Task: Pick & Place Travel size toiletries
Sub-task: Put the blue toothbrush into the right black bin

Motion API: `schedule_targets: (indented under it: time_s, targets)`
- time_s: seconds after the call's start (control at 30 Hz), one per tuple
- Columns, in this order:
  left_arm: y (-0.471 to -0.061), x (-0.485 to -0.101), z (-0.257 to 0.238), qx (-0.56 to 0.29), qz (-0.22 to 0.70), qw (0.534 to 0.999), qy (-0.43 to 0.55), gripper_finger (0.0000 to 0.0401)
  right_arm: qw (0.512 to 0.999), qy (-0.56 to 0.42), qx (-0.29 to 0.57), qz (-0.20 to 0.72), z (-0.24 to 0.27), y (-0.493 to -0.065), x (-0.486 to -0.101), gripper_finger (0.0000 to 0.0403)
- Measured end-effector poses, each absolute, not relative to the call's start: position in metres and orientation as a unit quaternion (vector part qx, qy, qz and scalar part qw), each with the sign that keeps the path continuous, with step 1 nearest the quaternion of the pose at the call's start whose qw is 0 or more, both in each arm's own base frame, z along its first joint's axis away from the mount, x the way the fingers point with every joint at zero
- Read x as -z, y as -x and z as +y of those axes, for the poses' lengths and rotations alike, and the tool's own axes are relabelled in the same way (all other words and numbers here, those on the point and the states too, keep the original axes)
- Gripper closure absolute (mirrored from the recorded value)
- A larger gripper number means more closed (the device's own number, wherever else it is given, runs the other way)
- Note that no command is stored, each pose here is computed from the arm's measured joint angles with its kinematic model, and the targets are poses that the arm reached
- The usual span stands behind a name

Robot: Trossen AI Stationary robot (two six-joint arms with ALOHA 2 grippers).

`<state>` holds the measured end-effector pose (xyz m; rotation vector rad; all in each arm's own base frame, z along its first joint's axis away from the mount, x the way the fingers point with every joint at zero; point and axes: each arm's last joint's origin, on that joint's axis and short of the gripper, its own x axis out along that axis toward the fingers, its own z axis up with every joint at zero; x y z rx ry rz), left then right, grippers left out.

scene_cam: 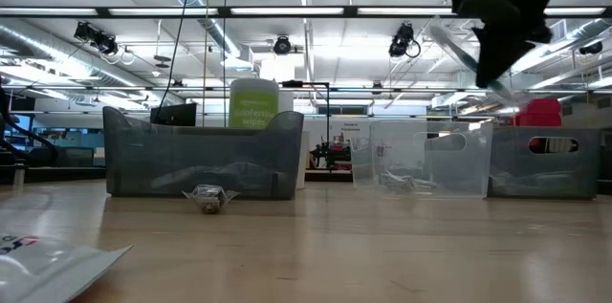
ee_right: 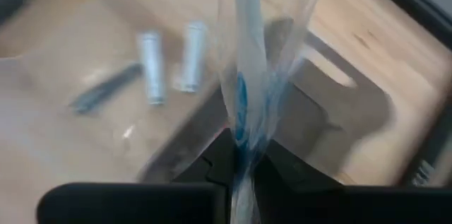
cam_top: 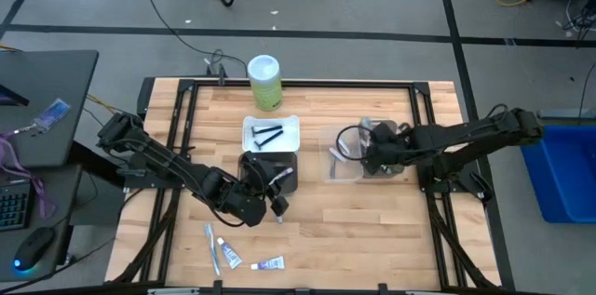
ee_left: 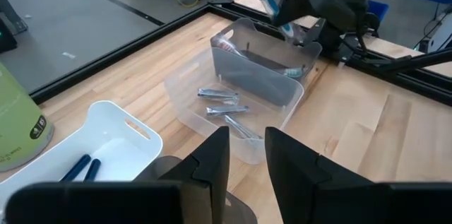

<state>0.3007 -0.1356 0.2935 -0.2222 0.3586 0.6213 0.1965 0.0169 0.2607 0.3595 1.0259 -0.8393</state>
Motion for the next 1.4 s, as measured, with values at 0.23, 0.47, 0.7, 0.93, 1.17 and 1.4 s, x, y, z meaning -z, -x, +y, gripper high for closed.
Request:
schedule_targets:
  time_s: [0.23, 0.47, 0.7, 0.93, 1.17, 1.4]
  targets:
    - [-0.301, -0.294, -0.136, -0.299, 0.176, 0.931, 0.114, 0.0301, 0.744, -0.168, 0.419, 0.492, 0.008, -0.189, -0.226, 0.0349]
    - [-0.301, -0.293, -0.136, -0.302, 0.172, 0.928, 0.131, 0.0301, 0.743, -0.129, 0.417, 0.507, -0.001, -0.184, -0.202, 0.0310]
    - [-0.302, -0.293, -0.135, -0.303, 0.173, 0.928, 0.128, 0.0301, 0.749, -0.128, 0.409, 0.506, -0.001, -0.185, -0.200, 0.0262]
    - [-0.303, -0.293, -0.131, -0.308, 0.173, 0.927, 0.127, 0.0301, 0.802, -0.103, 0.398, 0.434, -0.002, -0.203, -0.206, 0.0238]
    - [-0.303, -0.293, -0.132, -0.301, 0.180, 0.928, 0.128, 0.0301, 0.804, -0.026, 0.457, 0.380, -0.017, -0.208, -0.212, 0.0225]
    - [-0.303, -0.293, -0.132, -0.293, 0.189, 0.930, 0.116, 0.0301, 0.784, -0.030, 0.489, 0.381, -0.035, -0.206, -0.212, 0.0219]
